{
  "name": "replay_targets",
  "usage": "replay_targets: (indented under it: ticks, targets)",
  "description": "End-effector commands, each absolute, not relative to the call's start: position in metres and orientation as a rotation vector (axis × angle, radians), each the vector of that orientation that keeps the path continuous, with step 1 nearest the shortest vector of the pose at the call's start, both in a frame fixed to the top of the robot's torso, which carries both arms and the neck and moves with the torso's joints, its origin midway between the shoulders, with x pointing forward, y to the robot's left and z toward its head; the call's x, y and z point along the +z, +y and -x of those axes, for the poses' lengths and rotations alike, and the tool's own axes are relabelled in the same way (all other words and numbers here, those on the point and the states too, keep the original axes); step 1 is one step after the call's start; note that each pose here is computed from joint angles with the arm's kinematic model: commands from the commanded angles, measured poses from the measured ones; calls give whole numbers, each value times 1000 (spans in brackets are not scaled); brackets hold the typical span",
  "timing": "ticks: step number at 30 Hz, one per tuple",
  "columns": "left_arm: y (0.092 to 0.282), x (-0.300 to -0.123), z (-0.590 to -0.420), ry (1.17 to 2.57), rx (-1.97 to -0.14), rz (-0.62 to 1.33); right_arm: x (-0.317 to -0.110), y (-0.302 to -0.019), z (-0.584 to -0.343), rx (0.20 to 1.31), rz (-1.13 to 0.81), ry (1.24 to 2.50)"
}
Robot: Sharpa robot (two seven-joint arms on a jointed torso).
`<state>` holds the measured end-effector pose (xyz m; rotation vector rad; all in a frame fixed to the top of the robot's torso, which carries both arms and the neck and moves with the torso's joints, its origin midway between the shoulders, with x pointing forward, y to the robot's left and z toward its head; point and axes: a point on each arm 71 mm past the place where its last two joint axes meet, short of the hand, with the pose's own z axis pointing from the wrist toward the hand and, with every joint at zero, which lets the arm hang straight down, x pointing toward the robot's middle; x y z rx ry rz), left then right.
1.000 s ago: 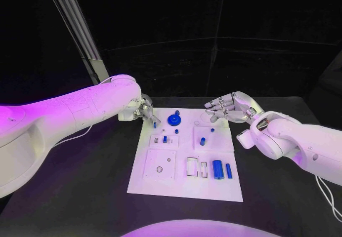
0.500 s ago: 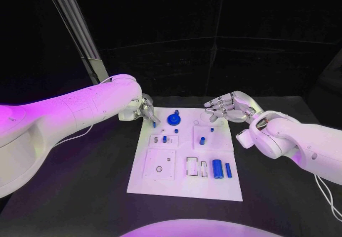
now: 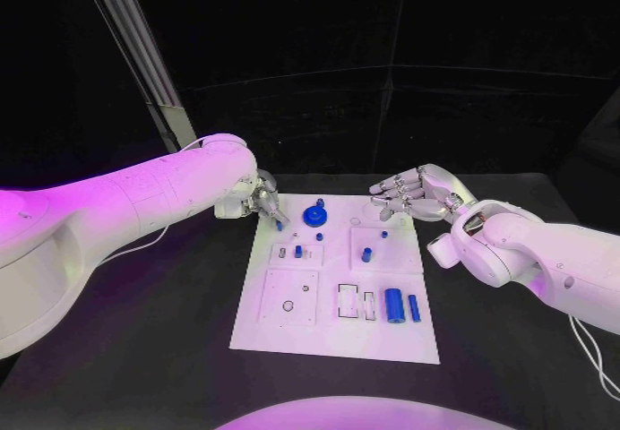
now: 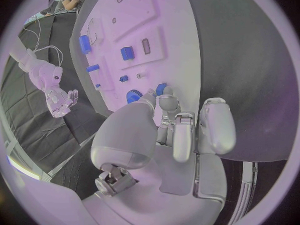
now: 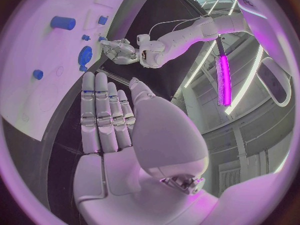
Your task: Assemble the parts on the task board
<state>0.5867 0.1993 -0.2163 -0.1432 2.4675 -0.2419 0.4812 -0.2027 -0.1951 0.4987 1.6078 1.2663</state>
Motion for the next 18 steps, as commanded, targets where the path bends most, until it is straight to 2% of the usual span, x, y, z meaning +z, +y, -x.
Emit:
replay_targets:
  ticks: [1,18]
  targets:
    - [199,-217,-586,2486,-240,128,-193,-201,-481,1282,-492,1604]
    - [197,-218,-587,2467,-269,141,-193,-201,-481,1286,-490,1607]
